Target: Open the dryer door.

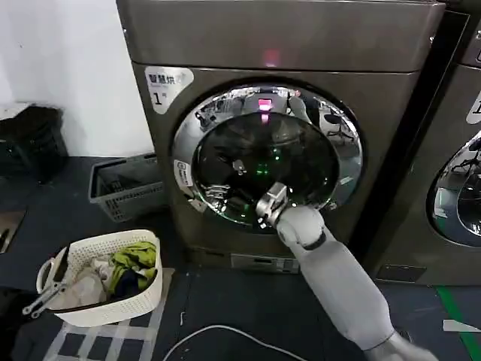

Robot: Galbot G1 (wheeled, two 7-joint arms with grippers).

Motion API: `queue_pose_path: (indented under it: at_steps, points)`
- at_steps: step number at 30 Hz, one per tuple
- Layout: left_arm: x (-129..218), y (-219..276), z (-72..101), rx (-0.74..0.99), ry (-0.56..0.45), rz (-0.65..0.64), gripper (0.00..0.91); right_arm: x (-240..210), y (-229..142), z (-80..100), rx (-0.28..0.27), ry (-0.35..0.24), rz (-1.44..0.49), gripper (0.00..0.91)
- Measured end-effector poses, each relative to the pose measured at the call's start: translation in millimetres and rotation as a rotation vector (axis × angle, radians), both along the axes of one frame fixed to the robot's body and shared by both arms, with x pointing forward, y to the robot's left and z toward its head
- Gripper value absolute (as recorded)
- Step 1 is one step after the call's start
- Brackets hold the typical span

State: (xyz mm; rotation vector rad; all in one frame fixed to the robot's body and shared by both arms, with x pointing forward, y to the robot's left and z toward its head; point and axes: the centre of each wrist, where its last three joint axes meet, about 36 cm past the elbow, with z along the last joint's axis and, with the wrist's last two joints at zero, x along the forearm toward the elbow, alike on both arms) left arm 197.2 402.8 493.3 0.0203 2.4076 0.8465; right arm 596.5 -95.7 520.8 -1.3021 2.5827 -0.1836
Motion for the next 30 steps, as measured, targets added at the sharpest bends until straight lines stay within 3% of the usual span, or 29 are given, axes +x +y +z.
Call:
queue_pose_path:
  at_steps: [30]
  points:
    - [-6, -4, 3.9, 0.007, 0.002, 0.006, 0.907, 27, 25, -4.6, -0.044, 0.025, 0.113, 0.907]
